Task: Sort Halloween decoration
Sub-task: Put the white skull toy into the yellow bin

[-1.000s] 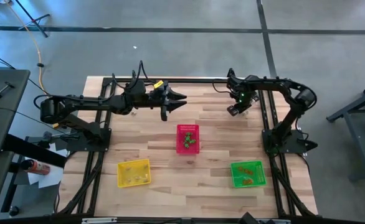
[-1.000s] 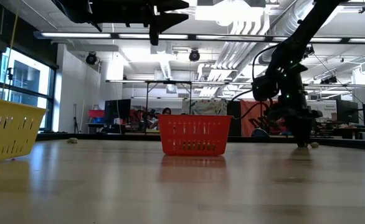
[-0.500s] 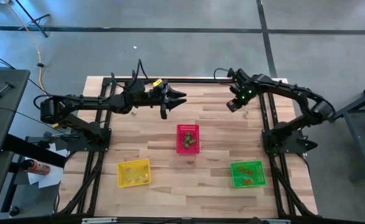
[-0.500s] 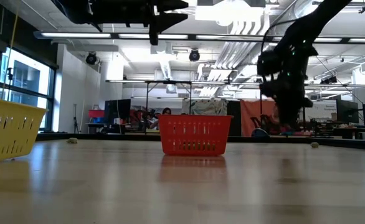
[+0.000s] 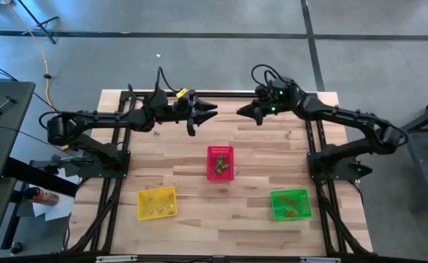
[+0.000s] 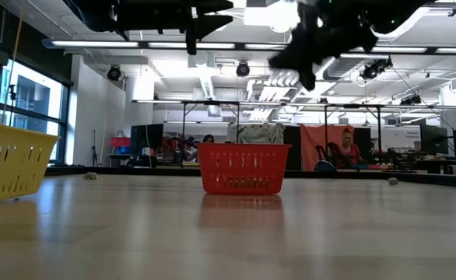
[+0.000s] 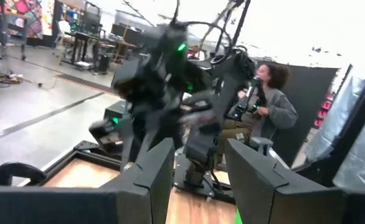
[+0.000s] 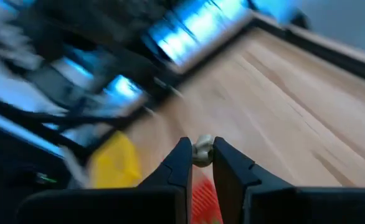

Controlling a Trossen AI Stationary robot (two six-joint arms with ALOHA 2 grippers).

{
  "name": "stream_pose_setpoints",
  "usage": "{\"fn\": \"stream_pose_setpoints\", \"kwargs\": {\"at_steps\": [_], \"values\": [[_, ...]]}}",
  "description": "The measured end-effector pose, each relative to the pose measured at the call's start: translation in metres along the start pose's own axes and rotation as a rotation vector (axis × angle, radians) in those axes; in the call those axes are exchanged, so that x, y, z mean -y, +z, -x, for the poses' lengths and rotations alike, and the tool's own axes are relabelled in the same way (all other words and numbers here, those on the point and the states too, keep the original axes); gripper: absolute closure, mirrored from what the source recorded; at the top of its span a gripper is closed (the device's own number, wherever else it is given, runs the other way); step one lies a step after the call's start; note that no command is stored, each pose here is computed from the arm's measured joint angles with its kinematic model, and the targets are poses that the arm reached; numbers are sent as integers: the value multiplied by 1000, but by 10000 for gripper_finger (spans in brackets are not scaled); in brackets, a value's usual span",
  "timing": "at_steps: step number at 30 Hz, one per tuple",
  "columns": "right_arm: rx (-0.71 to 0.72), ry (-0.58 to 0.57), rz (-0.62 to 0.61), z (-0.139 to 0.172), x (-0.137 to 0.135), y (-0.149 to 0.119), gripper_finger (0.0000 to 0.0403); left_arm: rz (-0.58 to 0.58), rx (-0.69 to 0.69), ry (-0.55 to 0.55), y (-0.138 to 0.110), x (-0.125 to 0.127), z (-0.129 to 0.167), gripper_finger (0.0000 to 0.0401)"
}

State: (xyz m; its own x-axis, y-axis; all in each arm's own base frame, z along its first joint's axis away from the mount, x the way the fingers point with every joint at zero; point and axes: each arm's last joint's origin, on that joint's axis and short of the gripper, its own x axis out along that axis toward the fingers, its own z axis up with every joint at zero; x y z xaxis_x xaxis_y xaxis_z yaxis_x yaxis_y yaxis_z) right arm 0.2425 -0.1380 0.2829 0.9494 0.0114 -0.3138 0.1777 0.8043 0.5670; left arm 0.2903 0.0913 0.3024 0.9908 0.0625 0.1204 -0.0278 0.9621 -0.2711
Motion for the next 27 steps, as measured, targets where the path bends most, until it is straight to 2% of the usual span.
{"fn": "stream_pose_setpoints", "kwargs": {"at_steps": [6,8,11,16,21,27], "values": [[155,208,157,-15,-46,5,369,-77,-23,-56,-1,2,0,268],[189,240,183,-17,-58,4,369,-92,-23,-57,-2,2,0,268],[227,229,191,-21,-69,1,369,-141,-25,-65,-3,5,-1,268],[248,217,177,-23,-77,-2,369,-323,-33,-82,-7,16,-4,268],[248,209,117,-24,-76,-2,369,-477,-26,3,-12,28,-6,268],[212,218,30,-32,-74,-6,369,-805,-37,107,-18,50,-9,268]]}}
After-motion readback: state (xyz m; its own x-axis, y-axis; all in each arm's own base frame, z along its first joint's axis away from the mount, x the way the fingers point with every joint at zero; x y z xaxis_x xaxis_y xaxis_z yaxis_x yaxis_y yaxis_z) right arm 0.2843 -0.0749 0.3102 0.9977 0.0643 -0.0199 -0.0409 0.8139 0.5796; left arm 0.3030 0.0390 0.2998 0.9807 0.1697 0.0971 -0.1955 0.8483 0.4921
